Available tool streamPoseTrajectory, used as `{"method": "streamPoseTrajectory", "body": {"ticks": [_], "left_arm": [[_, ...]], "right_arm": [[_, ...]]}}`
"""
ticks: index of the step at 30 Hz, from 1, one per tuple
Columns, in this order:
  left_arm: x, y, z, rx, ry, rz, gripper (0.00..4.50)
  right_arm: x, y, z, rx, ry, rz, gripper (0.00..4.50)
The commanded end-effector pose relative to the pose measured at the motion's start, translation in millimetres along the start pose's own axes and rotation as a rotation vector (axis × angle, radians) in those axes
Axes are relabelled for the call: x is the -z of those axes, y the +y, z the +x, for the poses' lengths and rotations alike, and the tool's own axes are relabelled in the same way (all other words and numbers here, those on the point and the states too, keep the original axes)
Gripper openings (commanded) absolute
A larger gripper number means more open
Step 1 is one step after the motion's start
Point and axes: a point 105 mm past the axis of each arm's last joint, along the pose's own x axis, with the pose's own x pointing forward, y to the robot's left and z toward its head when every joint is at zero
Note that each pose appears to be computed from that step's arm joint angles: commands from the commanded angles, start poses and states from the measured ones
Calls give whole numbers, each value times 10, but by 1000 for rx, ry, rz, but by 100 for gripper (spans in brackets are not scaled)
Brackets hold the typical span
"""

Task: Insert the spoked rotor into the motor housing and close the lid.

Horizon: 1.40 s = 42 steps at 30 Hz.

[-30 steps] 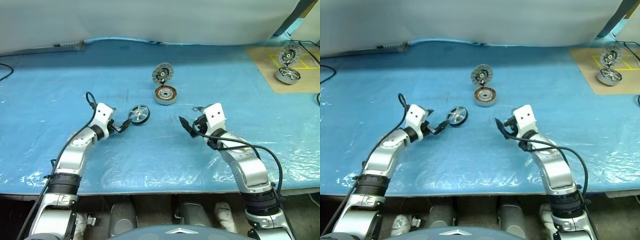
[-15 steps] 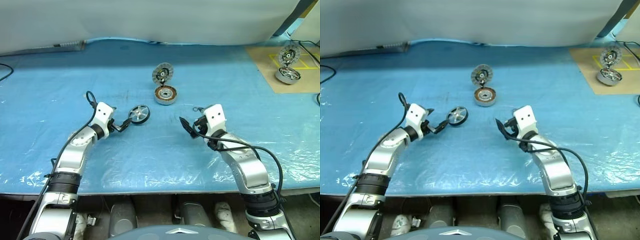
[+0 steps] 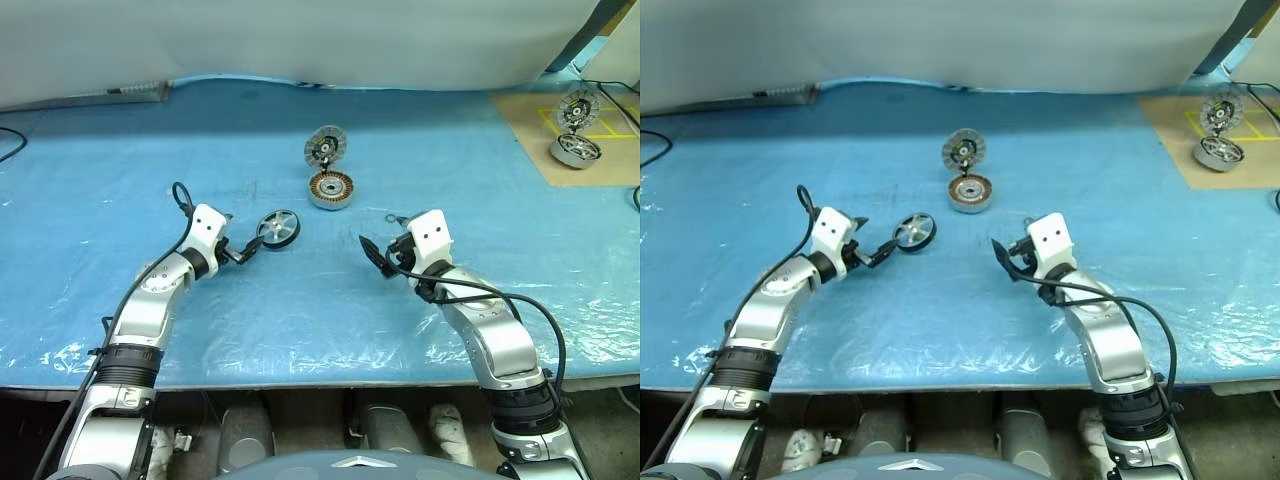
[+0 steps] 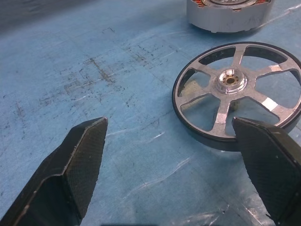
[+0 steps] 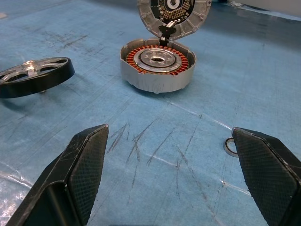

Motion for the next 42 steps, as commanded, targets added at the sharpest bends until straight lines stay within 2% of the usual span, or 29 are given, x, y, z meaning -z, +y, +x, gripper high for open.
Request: {"method": "streamPoseTrajectory", "body": {"ticks": [1,42], "left_arm": [[-88,29,-12,-6,-29,27,450],[-107,2,-4,4,-35,33,450]], "right_arm": [[-173,0,-30,0,-63,-32,443],[-193,29,-20,-4,-76,-37,443]]}}
